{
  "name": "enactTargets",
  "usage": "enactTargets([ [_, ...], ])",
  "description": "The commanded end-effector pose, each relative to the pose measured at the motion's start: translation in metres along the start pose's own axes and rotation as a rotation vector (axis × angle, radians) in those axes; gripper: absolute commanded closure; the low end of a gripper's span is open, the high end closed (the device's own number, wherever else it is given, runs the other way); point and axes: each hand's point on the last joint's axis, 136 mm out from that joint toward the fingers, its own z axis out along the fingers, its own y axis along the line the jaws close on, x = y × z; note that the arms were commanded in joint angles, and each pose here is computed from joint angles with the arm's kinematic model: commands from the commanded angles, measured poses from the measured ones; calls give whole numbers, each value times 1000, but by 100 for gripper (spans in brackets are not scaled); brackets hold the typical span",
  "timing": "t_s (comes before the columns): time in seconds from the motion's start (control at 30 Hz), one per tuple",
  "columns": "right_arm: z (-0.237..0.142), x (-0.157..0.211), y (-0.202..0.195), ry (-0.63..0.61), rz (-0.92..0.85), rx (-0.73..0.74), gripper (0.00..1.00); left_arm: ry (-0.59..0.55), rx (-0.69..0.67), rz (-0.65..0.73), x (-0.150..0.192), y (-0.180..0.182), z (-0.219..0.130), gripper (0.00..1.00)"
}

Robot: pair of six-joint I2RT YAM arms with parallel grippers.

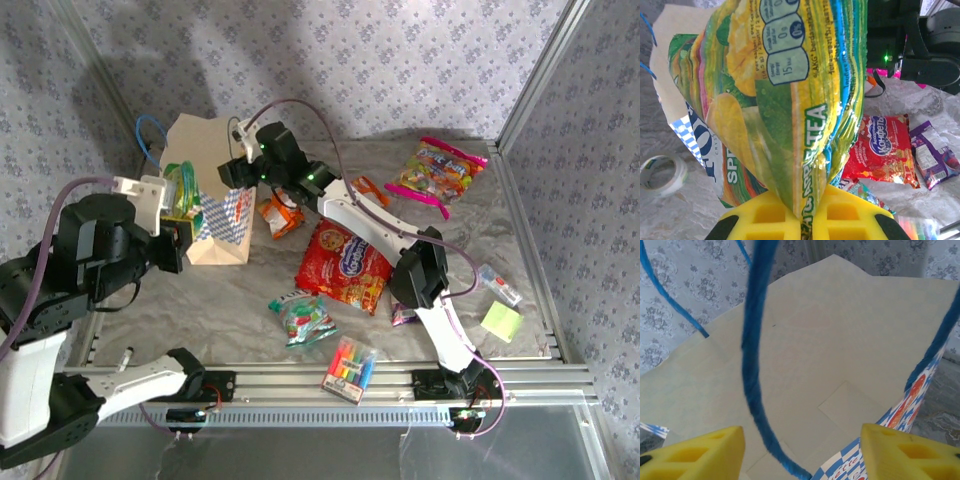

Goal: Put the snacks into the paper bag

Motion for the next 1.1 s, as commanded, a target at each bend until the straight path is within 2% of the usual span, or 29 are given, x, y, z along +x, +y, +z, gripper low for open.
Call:
enactTargets([
  [0.0,-2,-11,-11,-29,23,55,44,-115,-15,37,-36,-4,-2,100],
  [0.2,-1,-13,-16,-38,37,69,56,-134,-41,48,-61,-5,9,100],
  [0.4,0,-13,-20,-46,38,76,69,-68,-43,-34,-71,7,43,100],
  [0.6,0,-14,-19,-52,51,67,71,-43,-28,-116,-78,23,77,100],
  [0.8,-1,-11,-23,-46,53,74,71,-71,-34,-95,-93,32,99,100],
  [0.97,-1,-7,-22,-35,59,66,71,-35,-74,-94,-92,45,125,100],
  [1.07,-2,-6,-22,-30,63,64,70,-63,-137,-105,-97,60,135,100],
])
